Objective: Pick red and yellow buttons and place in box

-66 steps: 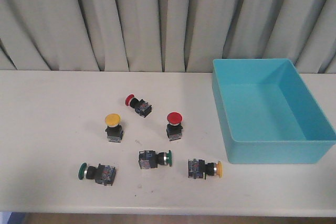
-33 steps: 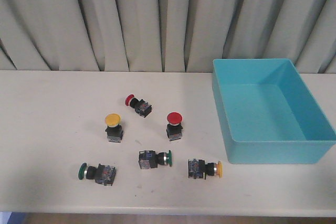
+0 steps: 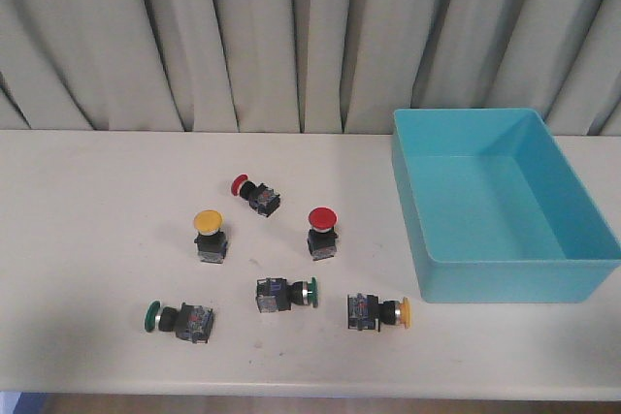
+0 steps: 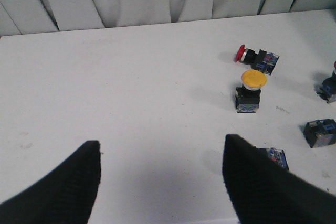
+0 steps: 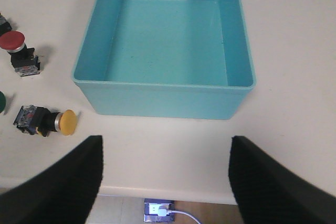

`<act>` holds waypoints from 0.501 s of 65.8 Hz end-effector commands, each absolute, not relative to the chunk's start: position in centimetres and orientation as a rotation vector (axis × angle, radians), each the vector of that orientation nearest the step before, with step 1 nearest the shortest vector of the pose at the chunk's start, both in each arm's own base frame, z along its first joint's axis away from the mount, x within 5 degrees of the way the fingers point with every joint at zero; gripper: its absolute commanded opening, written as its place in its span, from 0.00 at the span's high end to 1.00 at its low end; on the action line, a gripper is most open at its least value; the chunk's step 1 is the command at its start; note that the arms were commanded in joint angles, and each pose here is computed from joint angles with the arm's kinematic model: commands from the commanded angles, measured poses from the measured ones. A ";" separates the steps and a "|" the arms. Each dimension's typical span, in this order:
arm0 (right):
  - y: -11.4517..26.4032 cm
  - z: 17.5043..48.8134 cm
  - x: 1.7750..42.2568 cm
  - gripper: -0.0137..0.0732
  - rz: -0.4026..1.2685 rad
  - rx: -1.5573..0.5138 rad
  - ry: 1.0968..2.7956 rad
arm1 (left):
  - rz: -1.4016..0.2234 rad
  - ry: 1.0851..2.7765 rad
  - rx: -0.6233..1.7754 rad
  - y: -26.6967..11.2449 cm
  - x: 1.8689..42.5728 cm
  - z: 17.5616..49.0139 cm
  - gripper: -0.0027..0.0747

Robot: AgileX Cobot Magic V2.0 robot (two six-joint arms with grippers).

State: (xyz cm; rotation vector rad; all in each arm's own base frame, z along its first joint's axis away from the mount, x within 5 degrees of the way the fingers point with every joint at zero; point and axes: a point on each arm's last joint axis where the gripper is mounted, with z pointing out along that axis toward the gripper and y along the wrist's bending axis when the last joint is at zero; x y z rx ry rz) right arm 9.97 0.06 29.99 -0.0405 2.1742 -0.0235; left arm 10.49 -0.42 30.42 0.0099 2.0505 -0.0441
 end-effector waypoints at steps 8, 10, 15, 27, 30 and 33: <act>0.0 31.4 10.4 0.20 -0.036 -0.044 2.092 | -0.095 2.013 0.191 -2.1 12.5 31.5 0.28; 0.0 31.4 10.4 0.20 -0.036 -0.044 2.092 | -0.100 2.023 0.229 -2.5 12.8 31.6 0.28; 0.0 31.4 10.4 0.20 -0.033 -0.043 2.092 | -0.108 2.047 0.333 -3.5 13.9 31.9 0.28; 0.0 31.4 10.4 0.20 -0.032 -0.042 2.093 | -0.138 2.082 0.509 -6.4 17.3 32.8 0.28; 0.0 31.4 10.4 0.20 -0.032 -0.042 2.093 | -0.155 2.097 0.525 -7.2 18.5 32.9 0.28; 0.0 31.4 10.4 0.20 -0.032 -0.042 2.093 | -0.179 2.108 0.534 -8.0 19.4 32.9 0.28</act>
